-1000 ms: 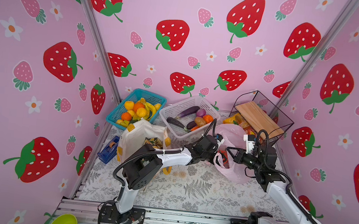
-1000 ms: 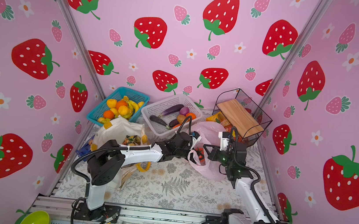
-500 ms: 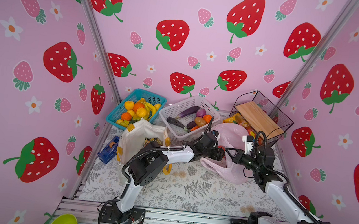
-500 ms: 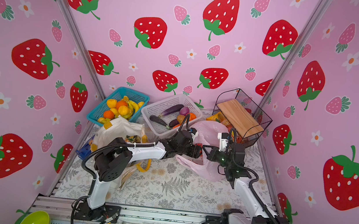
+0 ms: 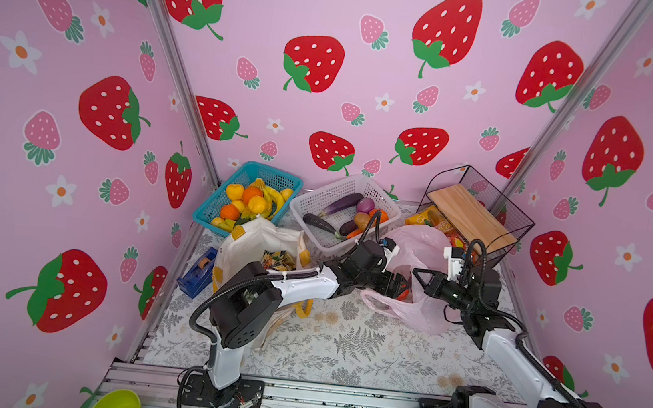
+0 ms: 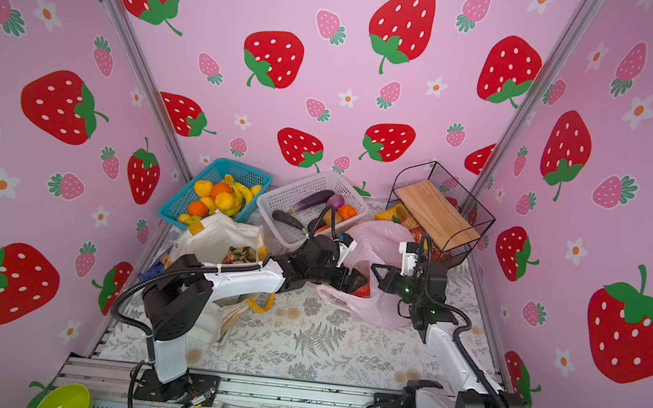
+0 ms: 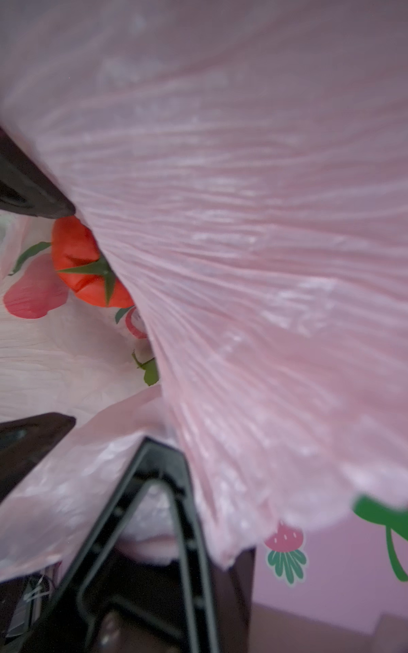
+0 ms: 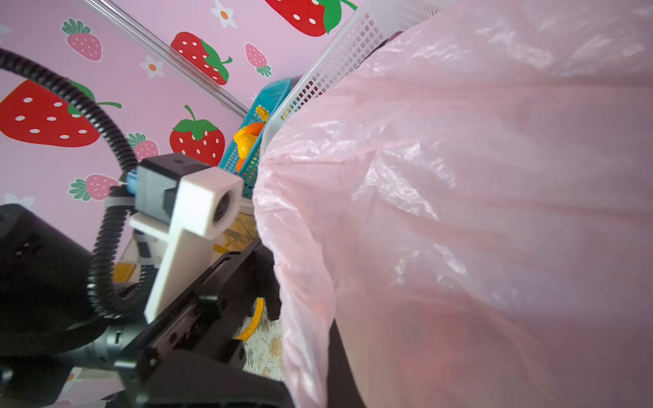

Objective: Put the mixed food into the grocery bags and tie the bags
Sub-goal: 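Open the left gripper to drop the tomato into the bag, then withdraw the left gripper to the basket while the right gripper shifts the bag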

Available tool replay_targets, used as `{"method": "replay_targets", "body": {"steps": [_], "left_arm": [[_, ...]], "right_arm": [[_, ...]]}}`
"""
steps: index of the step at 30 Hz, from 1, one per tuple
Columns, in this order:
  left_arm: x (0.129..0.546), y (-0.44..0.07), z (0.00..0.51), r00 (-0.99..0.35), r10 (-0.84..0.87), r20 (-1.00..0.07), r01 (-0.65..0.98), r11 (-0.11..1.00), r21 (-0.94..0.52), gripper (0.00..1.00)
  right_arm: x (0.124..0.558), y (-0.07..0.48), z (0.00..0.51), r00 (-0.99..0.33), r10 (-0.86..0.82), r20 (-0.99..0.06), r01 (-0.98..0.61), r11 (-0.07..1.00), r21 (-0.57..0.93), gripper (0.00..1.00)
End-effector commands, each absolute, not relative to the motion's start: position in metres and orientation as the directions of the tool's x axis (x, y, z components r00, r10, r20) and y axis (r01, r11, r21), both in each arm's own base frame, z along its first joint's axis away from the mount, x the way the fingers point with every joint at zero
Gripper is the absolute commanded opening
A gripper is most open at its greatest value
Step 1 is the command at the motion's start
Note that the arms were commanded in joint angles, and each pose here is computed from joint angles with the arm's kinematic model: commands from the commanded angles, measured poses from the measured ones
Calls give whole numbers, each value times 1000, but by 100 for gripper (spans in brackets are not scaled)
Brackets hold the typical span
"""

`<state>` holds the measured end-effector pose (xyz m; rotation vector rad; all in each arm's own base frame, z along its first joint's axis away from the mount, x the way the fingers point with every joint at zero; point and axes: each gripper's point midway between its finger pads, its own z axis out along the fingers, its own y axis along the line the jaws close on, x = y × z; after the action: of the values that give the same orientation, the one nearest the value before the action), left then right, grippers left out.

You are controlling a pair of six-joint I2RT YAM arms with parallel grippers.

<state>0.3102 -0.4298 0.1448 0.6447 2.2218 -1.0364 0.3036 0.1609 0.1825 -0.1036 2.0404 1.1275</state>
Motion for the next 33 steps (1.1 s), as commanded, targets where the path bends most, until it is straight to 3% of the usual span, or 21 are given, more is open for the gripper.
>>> {"method": "replay_targets", "body": {"steps": [1,6,10,19,23,30,33], "left_arm": [[295,-411,159,-667,220,-712,684,559,-468,85],[290,-372,155,-675,165,-719,618,659,-428,83],[306,-332,127,-751,35,-660,403,815,-416,84],[325,-356,83,-825,63,-561,352,834,-424,83],[338,-367,81,-819,71,-570,364,832,-419,67],[331,-383,122,-764,118,-635,494,740,-457,20],[307,-392,168,-737,144,-660,588,618,-522,13]], "right_arm": [[306,151,176,-679,295,-672,-395,625,674,0],[306,151,170,-688,290,-666,-388,628,675,0],[307,151,169,-686,287,-668,-388,632,670,0],[306,151,170,-685,284,-671,-393,631,669,0],[304,151,171,-681,282,-676,-398,633,665,0],[307,144,172,-661,259,-704,-392,681,618,0],[310,136,180,-635,233,-737,-386,730,564,0]]}}
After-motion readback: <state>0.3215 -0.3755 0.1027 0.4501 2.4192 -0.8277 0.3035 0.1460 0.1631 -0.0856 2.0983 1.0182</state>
